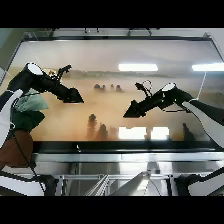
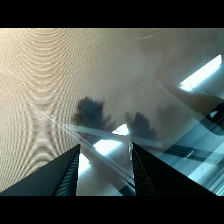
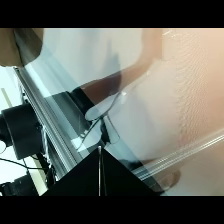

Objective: Fold the shirts.

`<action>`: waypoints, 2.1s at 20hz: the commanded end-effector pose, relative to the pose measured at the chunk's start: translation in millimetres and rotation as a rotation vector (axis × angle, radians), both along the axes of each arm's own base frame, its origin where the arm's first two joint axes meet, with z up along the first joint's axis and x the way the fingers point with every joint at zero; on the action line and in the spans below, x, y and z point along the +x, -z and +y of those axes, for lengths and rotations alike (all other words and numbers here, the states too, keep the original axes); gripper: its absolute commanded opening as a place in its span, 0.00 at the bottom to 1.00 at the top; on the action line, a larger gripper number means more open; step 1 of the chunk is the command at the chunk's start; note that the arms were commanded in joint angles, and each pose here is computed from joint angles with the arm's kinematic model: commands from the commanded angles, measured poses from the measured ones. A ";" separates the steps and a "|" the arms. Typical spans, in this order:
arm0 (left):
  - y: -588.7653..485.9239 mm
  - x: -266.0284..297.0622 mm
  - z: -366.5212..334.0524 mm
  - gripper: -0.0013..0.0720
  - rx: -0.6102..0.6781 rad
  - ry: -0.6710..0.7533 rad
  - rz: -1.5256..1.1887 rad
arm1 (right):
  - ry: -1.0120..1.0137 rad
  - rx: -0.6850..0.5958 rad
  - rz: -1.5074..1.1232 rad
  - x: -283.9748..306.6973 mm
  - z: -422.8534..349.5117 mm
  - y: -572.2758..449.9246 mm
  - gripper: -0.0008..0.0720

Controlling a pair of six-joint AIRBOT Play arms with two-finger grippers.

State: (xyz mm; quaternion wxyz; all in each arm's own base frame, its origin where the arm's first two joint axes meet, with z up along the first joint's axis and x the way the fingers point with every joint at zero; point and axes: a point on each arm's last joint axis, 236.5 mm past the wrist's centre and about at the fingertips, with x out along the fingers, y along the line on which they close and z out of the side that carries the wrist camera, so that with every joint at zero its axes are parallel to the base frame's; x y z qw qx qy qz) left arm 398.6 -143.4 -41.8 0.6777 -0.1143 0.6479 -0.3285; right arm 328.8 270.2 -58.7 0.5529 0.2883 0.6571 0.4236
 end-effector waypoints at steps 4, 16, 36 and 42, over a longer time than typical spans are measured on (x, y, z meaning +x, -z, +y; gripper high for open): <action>-0.2 0.1 -0.1 0.47 0.000 0.001 -0.001 | 0.000 0.000 0.000 0.0 0.0 -0.1 0.03; 0.4 4.7 0.3 0.47 0.003 -0.010 -0.017 | 0.052 0.013 -0.015 12.2 4.1 -2.0 0.03; -167.4 169.0 207.8 0.99 0.180 -0.496 -0.651 | 0.351 0.289 -0.270 115.5 -13.4 -81.2 0.58; -76.4 202.2 286.7 0.99 0.238 -0.665 -0.599 | 0.428 0.214 -0.295 135.6 -69.7 -66.9 0.84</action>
